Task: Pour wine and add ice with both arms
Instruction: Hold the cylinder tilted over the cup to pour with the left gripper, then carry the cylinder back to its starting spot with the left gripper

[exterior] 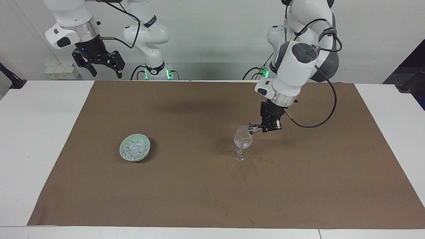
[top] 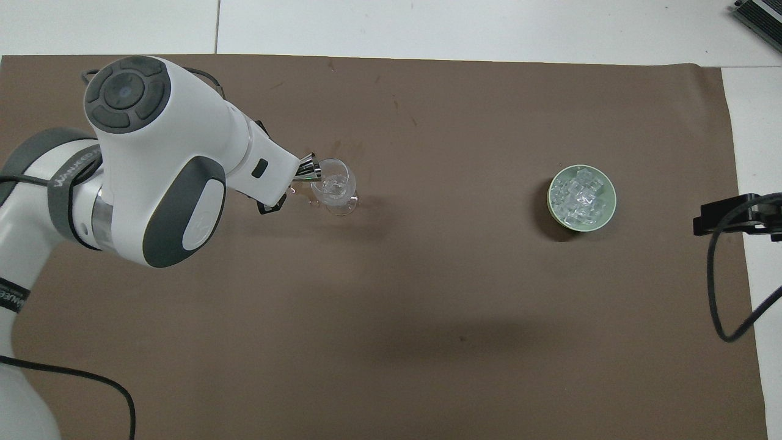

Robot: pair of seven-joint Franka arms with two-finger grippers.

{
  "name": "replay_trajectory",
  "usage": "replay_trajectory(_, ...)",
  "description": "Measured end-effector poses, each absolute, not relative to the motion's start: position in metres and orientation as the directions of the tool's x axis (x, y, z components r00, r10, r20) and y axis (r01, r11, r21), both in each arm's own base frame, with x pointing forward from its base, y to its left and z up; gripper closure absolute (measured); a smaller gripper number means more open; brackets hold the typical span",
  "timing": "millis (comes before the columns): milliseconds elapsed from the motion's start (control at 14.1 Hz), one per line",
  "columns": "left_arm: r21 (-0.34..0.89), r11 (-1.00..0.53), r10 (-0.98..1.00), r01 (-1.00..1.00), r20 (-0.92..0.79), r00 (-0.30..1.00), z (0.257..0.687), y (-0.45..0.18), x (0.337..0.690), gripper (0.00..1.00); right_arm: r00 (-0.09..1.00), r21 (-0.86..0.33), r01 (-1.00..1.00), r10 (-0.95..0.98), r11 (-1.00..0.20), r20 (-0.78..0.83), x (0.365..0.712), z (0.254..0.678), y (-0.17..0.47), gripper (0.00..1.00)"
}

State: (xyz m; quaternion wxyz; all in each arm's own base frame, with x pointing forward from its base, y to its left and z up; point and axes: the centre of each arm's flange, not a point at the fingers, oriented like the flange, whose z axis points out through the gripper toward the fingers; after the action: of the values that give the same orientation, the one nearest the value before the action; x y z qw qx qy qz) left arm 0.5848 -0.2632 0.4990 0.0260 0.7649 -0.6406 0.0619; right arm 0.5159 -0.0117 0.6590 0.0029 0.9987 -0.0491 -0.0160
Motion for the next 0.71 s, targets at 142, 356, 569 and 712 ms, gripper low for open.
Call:
replay_trajectory(142,-0.038,-0.183,-0.976,-0.982,0.124,0.177,0.499,-0.264,0.584,0.78,0.995,0.007,-0.098,-0.098,-0.995,-0.032,0.516,0.659,-0.012,0.0)
replay_trajectory(356,-0.03,-0.202,-0.974,-0.979,0.112,0.198,0.498,-0.264,0.583,0.78,0.995,0.007,-0.098,-0.098,-0.995,-0.032,0.516,0.659,-0.012,0.0)
replay_trajectory(569,-0.044,-0.238,-0.969,-0.97,0.083,0.233,0.505,-0.271,0.58,0.78,0.995,0.007,-0.098,-0.098,-0.995,-0.032,0.516,0.659,-0.012,0.0)
replay_trajectory(712,-0.053,-0.248,-0.967,-0.967,0.076,0.244,0.511,-0.276,0.578,0.78,0.995,0.007,-0.098,-0.098,-0.995,-0.032,0.516,0.659,-0.012,0.0)
